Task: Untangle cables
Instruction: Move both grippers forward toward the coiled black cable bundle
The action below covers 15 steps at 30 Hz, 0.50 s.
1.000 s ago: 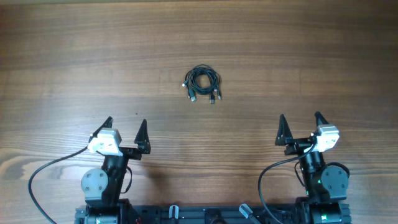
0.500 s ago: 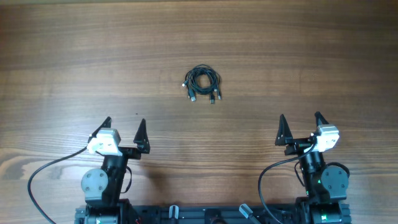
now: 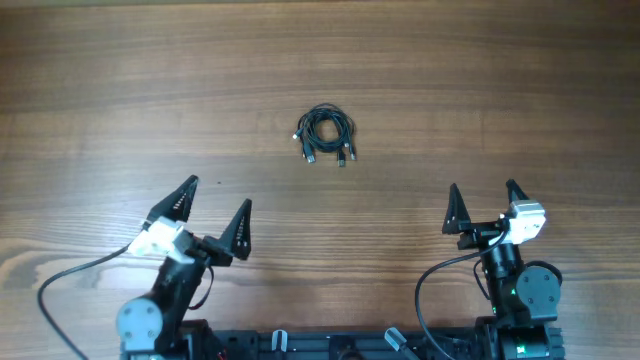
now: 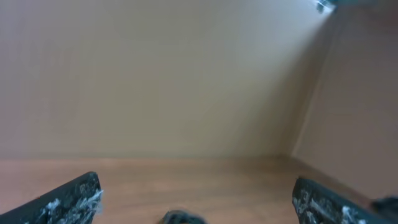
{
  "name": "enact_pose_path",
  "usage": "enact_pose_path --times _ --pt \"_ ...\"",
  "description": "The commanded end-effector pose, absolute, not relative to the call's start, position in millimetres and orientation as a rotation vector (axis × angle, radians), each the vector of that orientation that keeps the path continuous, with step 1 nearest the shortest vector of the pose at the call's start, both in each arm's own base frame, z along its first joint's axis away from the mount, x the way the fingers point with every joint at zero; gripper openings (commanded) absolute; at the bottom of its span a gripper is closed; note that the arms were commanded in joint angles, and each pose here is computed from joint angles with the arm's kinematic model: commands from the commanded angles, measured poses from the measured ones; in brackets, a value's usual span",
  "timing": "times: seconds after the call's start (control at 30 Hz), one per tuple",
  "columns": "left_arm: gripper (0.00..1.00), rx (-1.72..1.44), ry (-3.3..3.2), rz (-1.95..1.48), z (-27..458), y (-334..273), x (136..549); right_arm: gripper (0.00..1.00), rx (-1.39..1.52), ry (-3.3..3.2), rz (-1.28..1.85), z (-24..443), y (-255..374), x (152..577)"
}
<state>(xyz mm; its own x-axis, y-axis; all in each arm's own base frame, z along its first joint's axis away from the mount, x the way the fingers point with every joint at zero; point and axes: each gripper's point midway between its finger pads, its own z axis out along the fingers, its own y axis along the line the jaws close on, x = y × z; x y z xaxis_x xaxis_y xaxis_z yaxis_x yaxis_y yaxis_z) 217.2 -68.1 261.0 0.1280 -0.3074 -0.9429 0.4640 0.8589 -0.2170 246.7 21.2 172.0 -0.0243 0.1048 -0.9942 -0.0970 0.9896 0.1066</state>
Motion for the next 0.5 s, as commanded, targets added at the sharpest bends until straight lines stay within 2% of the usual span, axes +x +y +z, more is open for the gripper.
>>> enact_pose_path --times 0.0,0.1,0.2,0.27,0.37,0.47 --pt "1.0 0.185 1.227 -0.594 334 -74 188 1.0 0.002 1.57 0.144 175 19 246" --pt "1.0 0.165 1.344 -0.626 368 -77 187 1.0 0.002 1.57 0.144 175 19 246" --pt "1.0 0.226 1.481 -0.7 380 -92 201 1.0 0.002 1.57 0.144 175 19 246" --pt "1.0 0.196 1.61 -0.751 372 -94 218 1.0 0.002 1.57 0.144 175 19 246" --pt "1.0 0.103 1.894 -0.809 331 -94 253 1.0 0.002 1.57 0.144 175 19 246" --pt "1.0 0.094 2.025 -1.021 304 -112 265 1.0 0.002 1.57 0.144 175 19 246"
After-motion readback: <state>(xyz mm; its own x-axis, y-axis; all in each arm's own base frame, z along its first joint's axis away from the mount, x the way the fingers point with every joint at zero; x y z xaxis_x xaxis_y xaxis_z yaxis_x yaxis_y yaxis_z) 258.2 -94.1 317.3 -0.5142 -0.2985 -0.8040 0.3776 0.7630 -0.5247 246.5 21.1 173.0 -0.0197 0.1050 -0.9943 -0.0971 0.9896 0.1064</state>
